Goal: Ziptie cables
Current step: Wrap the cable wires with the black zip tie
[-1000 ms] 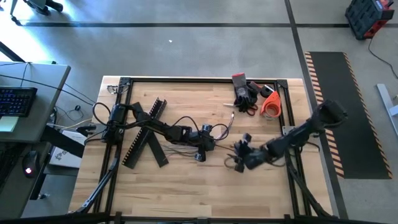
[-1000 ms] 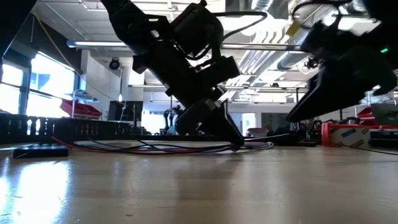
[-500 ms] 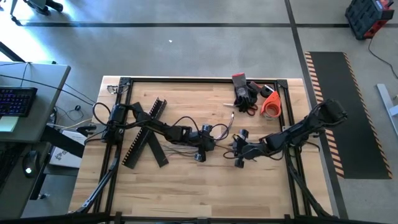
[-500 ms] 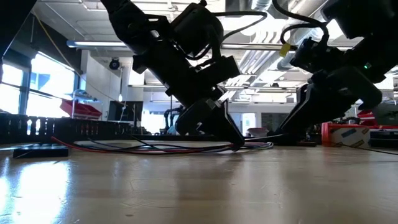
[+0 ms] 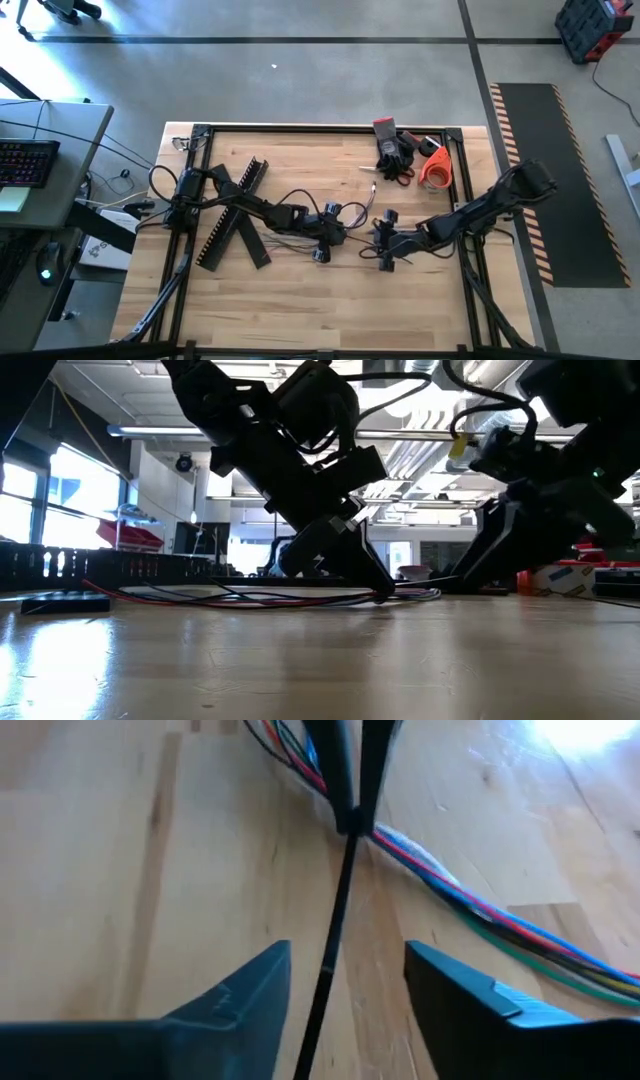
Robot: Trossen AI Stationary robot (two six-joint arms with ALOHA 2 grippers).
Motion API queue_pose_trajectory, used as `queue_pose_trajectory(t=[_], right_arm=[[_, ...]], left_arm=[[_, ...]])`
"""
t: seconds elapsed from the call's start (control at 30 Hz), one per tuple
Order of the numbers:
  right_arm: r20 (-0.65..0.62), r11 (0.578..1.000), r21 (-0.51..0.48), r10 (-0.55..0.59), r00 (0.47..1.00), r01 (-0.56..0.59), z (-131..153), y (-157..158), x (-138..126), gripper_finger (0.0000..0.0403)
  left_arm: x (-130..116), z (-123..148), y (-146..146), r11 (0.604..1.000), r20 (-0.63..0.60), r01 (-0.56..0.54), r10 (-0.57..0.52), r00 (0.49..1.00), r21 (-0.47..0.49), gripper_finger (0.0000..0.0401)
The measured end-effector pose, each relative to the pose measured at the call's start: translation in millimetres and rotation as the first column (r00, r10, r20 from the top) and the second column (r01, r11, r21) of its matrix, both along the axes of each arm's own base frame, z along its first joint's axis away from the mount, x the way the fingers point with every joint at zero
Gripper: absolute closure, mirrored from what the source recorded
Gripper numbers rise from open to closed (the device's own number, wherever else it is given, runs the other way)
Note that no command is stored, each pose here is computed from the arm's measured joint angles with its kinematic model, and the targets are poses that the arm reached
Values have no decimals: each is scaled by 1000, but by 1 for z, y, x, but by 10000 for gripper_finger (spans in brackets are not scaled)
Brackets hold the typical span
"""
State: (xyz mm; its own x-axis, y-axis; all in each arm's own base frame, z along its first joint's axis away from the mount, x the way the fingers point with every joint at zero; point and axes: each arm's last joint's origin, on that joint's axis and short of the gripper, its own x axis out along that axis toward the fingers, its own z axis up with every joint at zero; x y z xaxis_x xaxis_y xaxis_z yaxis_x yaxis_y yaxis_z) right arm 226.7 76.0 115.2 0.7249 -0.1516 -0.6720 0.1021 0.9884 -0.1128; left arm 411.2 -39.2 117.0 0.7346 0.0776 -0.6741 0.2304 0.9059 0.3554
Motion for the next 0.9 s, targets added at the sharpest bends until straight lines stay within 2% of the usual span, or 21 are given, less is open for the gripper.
queue_pose_trajectory(t=[0.1,0.2,0.47,0.6,0.9], right_arm=[[-3,1000,-15,-25,1000,25,-5,0,1,202],[-2,999,-15,-37,999,37,-10,0,3,219],[-10,997,0,-72,997,72,-16,0,4,348],[19,997,17,-72,997,72,-13,1,6,392],[4,994,65,-85,996,84,-15,6,2,402]], left_arm=[[0,0,0,1000,0,-1,1,1000,-1,401],[0,0,0,1000,1,-5,5,1000,-5,401],[0,0,0,1000,1,-5,5,1000,-6,401],[0,0,0,1000,0,-5,5,1000,-6,401],[-1,0,0,1000,-12,-8,8,1000,-1,401]])
